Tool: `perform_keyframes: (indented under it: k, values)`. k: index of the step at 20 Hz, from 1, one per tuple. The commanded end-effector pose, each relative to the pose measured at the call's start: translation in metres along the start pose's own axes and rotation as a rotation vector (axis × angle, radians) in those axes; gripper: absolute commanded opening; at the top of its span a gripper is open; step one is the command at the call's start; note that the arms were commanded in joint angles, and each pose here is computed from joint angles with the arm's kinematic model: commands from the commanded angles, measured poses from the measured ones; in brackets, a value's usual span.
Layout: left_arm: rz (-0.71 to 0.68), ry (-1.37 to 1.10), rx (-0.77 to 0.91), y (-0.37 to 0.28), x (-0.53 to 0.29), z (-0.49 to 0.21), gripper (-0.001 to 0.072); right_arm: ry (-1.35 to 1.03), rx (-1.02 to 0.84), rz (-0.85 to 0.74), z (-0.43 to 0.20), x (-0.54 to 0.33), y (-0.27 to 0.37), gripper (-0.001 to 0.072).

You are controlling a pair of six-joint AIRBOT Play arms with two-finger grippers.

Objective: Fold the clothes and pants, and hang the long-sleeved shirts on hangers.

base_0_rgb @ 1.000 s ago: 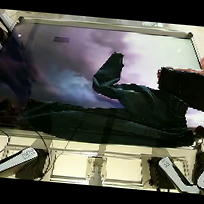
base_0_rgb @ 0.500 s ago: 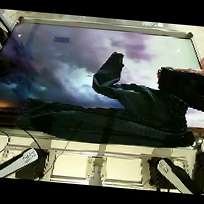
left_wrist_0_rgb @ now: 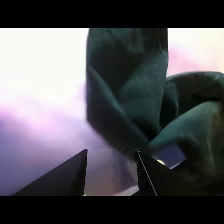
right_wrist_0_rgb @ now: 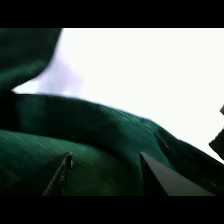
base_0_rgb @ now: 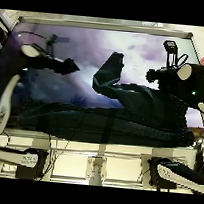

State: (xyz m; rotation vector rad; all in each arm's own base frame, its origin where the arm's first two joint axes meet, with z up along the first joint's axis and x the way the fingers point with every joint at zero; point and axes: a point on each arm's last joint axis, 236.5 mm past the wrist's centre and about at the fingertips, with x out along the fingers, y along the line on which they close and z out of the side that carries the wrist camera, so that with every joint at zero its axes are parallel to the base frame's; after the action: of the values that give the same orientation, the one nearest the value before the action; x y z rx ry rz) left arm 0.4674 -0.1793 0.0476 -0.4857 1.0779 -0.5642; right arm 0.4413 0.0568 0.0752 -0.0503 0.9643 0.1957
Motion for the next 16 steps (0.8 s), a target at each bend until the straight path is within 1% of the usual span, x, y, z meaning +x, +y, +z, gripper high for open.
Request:
perform_keyframes:
  k: [1,2,6,8,11,13,16]
  values:
    - [-0.105,0.074,-0.140,-0.013,0.076,-0.003,0.0368,0.075,0.033,-0.022,-0.017,0.001,-0.015,0.0518]
    - [-0.129,0.068,-0.157,-0.014,0.085,0.003,0.0368,0.079,0.040,-0.025,-0.018,0.001,-0.019,0.0518]
    - [-0.145,0.075,-0.217,-0.017,0.105,0.022,0.0368,0.084,0.030,-0.021,-0.019,0.001,-0.018,0.0518]
    - [-0.095,0.142,-0.227,-0.009,0.113,0.011,0.0367,0.082,0.025,-0.021,-0.019,0.001,-0.018,0.0518]
    - [0.055,0.247,-0.232,0.020,0.113,-0.014,0.0366,0.082,0.021,-0.021,-0.019,0.001,-0.018,0.0518]
    - [0.084,0.262,-0.245,0.026,0.112,-0.019,0.0366,0.082,0.021,-0.020,-0.019,0.001,-0.018,0.0517]
    - [0.085,0.271,-0.251,0.026,0.117,-0.022,0.0366,0.082,0.021,-0.020,-0.019,0.001,-0.018,0.0517]
